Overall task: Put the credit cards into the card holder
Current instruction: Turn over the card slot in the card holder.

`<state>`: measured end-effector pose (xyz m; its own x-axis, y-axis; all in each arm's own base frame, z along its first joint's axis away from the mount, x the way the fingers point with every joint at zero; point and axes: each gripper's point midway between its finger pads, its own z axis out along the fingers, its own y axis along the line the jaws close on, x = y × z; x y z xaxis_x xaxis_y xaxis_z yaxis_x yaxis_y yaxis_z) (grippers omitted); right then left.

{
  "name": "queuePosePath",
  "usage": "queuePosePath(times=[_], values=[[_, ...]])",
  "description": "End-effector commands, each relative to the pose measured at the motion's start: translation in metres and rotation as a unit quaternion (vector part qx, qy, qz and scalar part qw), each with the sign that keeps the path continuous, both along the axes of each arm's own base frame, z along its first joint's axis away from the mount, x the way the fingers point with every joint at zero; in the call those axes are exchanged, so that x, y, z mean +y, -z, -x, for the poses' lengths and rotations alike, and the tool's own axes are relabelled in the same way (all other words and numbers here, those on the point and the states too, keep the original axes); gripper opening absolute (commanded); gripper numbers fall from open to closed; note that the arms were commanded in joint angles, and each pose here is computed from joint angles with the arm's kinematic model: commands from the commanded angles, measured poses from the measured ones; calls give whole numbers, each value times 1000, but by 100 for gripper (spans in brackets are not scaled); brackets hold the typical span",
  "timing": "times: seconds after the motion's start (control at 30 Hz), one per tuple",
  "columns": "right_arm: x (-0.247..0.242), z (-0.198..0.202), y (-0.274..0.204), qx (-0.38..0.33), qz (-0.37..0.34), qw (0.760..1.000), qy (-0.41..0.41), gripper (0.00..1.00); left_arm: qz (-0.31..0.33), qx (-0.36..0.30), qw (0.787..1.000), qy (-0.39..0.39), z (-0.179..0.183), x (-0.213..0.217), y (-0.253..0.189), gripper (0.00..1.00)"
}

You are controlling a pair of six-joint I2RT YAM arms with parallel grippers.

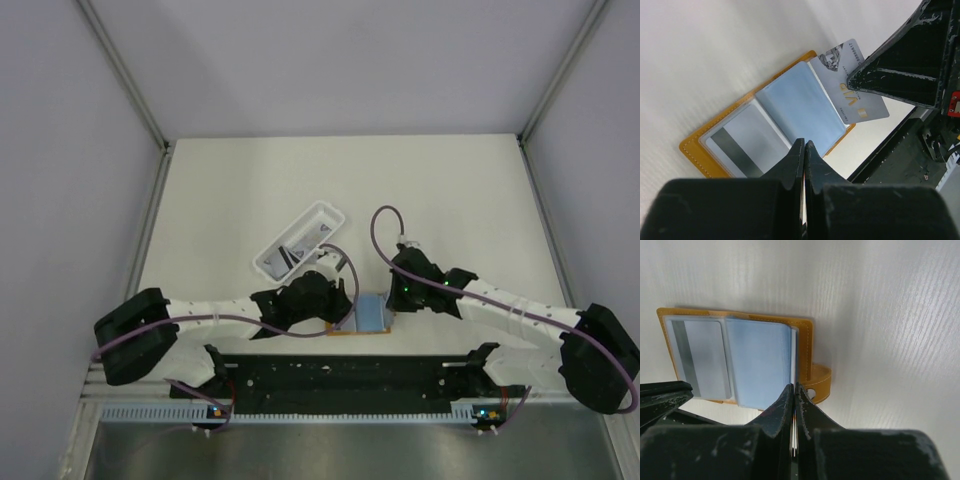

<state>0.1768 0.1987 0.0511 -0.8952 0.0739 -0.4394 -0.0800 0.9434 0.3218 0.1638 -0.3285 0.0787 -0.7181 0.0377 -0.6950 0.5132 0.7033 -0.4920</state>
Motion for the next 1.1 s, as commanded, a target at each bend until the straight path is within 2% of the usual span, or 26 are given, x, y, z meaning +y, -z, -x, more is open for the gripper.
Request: queuePosePath(times=[0.0, 0.27, 0.53, 0.87, 1.07], values=[[1, -7, -4, -17, -22, 1000, 13, 0, 63, -23, 997, 22, -6, -30, -31, 0], [-2, -4, 5, -6, -19, 1000, 13, 0, 73, -14, 996, 53, -5, -59, -28, 0], [-5, -3, 7, -3, -21, 1000, 15, 0, 49, 21, 996, 65, -3, -80, 4, 0], [-9, -2, 12, 1, -15, 1000, 17, 0, -11, 58, 997, 42, -4, -70, 54, 0], [-13, 0, 16, 3, -10, 1000, 18, 0, -80, 84, 993, -8, -5, -35, 82, 0]])
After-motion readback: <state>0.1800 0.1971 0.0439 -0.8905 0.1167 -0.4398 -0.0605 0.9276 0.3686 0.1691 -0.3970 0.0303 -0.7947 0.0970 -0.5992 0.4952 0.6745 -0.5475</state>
